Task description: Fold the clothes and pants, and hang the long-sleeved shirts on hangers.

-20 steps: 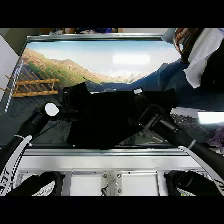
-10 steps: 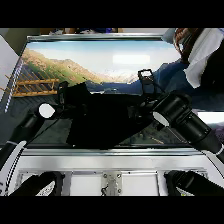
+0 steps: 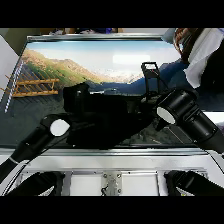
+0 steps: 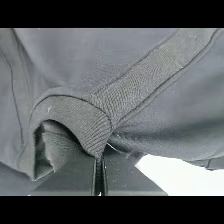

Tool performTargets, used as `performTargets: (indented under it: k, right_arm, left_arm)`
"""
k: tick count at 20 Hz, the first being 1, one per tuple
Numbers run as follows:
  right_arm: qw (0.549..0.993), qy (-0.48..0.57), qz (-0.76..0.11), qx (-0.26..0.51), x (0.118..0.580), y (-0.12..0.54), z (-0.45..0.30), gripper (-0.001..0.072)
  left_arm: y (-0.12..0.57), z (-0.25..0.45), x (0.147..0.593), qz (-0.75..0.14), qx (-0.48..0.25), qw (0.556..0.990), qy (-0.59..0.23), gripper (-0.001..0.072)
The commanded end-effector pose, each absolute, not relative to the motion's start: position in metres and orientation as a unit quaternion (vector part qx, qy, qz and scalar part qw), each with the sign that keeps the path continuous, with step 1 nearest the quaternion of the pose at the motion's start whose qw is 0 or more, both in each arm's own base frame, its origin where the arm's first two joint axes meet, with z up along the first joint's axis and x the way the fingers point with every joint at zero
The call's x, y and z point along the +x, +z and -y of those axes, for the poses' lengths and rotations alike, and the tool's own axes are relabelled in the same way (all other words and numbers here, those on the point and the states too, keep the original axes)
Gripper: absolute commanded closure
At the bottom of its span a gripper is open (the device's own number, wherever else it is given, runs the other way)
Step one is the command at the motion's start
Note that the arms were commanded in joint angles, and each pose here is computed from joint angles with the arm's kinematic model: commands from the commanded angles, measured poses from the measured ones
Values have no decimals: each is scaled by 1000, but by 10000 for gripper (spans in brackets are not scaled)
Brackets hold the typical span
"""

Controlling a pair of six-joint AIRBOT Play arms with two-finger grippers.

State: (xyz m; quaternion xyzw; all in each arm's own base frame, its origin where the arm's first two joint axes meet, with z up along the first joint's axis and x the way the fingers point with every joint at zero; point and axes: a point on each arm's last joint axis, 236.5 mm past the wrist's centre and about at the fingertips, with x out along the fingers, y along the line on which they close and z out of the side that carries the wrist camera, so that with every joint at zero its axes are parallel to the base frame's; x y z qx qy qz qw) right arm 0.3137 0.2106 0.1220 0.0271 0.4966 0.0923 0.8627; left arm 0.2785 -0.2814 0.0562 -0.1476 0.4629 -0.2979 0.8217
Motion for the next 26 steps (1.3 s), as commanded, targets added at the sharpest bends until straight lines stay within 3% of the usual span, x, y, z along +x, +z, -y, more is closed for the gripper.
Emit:
performTargets:
  k: [1, 8, 17, 20, 21, 23, 26]
  right_arm:
    - [857, 99, -503, 43, 310, 122, -217, 689]
    - [858, 99, -503, 43, 310, 123, -216, 689]
    - [858, 98, -503, 43, 310, 123, -216, 689]
    - [855, 95, -507, 40, 308, 121, -214, 689]
    - [852, 86, -515, 39, 306, 120, -208, 689]
    - [844, 64, -532, 27, 307, 126, -189, 689]
    - [837, 45, -545, -1, 315, 159, -156, 689]
  left_arm:
    - [22, 302, 271, -487, -130, 819, -275, 90]
    - [-29, 298, 282, -527, -117, 808, -236, 90]
    - [-57, 240, 285, -568, -46, 803, -178, 103]
    - [-66, 230, 271, -579, -41, 796, -172, 488]
    - [-60, 228, 268, -577, -41, 797, -174, 687]
    - [-16, 226, 277, -547, -58, 814, -185, 686]
    - [105, 225, 303, -442, -71, 864, -229, 687]
